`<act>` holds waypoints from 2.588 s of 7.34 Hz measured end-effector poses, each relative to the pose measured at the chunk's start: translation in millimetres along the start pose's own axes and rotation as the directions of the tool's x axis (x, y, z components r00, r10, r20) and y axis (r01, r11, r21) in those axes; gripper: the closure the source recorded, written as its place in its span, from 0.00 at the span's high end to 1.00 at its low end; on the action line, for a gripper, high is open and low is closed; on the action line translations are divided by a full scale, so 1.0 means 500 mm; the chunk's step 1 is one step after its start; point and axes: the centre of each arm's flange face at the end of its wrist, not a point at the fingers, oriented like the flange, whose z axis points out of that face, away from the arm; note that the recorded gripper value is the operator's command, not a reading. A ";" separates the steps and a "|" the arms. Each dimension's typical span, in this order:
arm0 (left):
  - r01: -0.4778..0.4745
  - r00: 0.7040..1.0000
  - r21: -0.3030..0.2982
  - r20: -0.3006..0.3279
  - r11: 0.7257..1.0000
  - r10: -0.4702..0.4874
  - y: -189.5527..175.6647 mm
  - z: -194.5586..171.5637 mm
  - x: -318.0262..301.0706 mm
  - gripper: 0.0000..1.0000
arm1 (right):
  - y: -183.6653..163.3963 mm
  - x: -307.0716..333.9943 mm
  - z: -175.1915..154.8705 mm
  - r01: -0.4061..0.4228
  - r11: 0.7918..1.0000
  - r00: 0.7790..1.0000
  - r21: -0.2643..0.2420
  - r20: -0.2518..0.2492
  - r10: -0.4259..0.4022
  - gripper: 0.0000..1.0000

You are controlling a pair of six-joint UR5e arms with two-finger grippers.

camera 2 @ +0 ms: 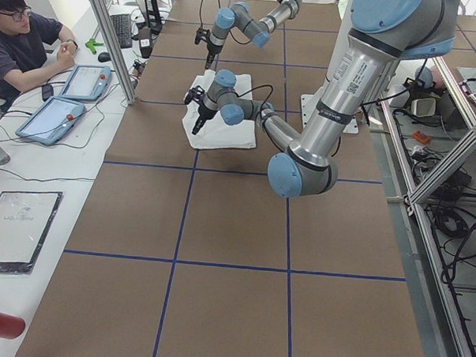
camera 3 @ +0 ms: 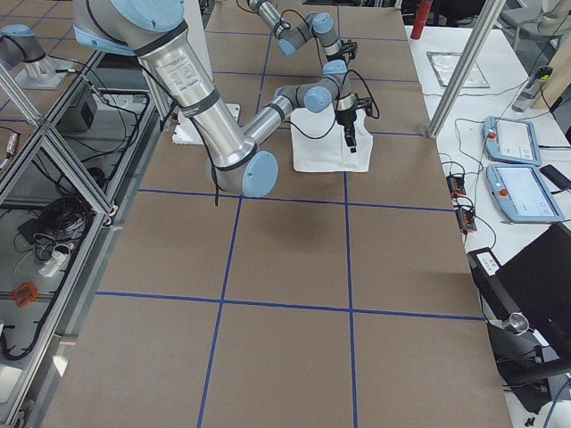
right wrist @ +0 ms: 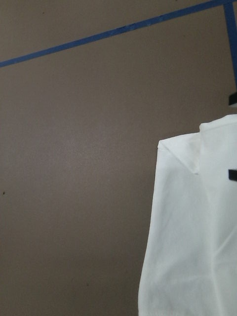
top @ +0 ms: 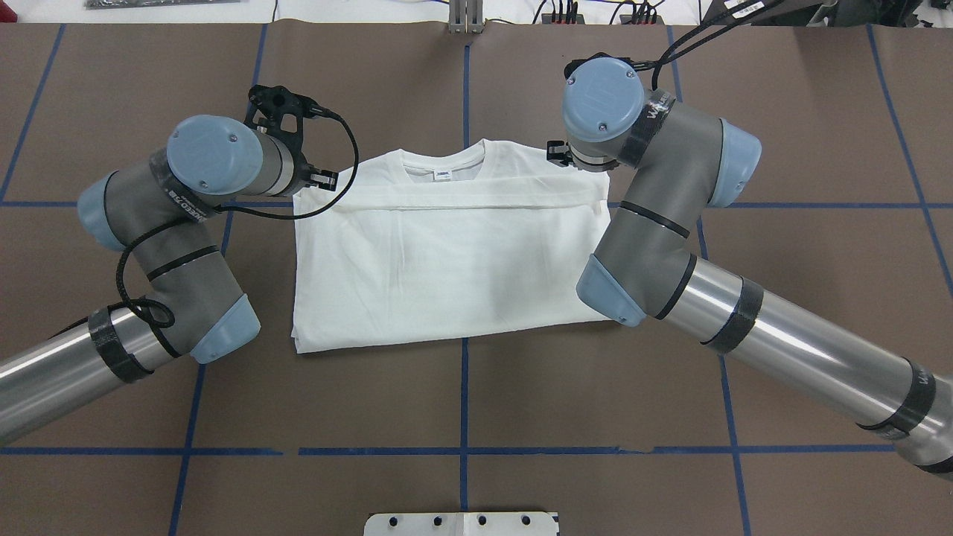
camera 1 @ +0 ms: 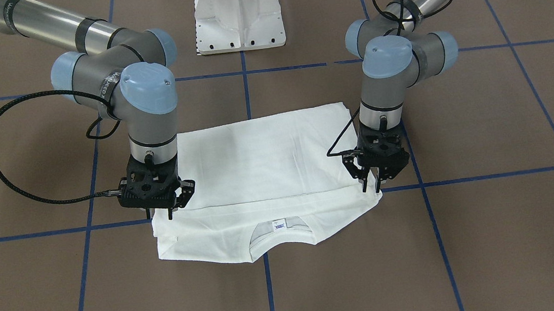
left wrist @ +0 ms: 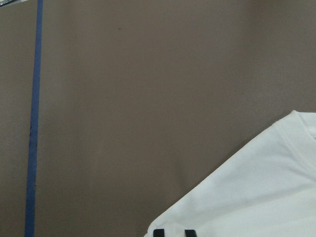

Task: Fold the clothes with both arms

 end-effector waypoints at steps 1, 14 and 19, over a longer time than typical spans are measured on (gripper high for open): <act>-0.001 0.999 -0.012 -0.042 1.000 0.001 0.013 -0.025 -0.004 1.00 | -0.010 0.012 -0.011 0.030 0.999 0.999 -0.014 0.020 -0.029 1.00; 0.110 0.983 -0.195 -0.122 0.975 -0.135 0.374 -0.076 0.098 0.00 | -0.009 0.043 -0.056 0.065 0.998 0.996 -0.002 0.068 -0.065 1.00; 0.090 0.988 -0.184 -0.110 0.979 -0.111 0.365 -0.084 0.068 0.00 | -0.009 0.044 -0.055 0.066 0.998 0.996 -0.003 0.067 -0.066 1.00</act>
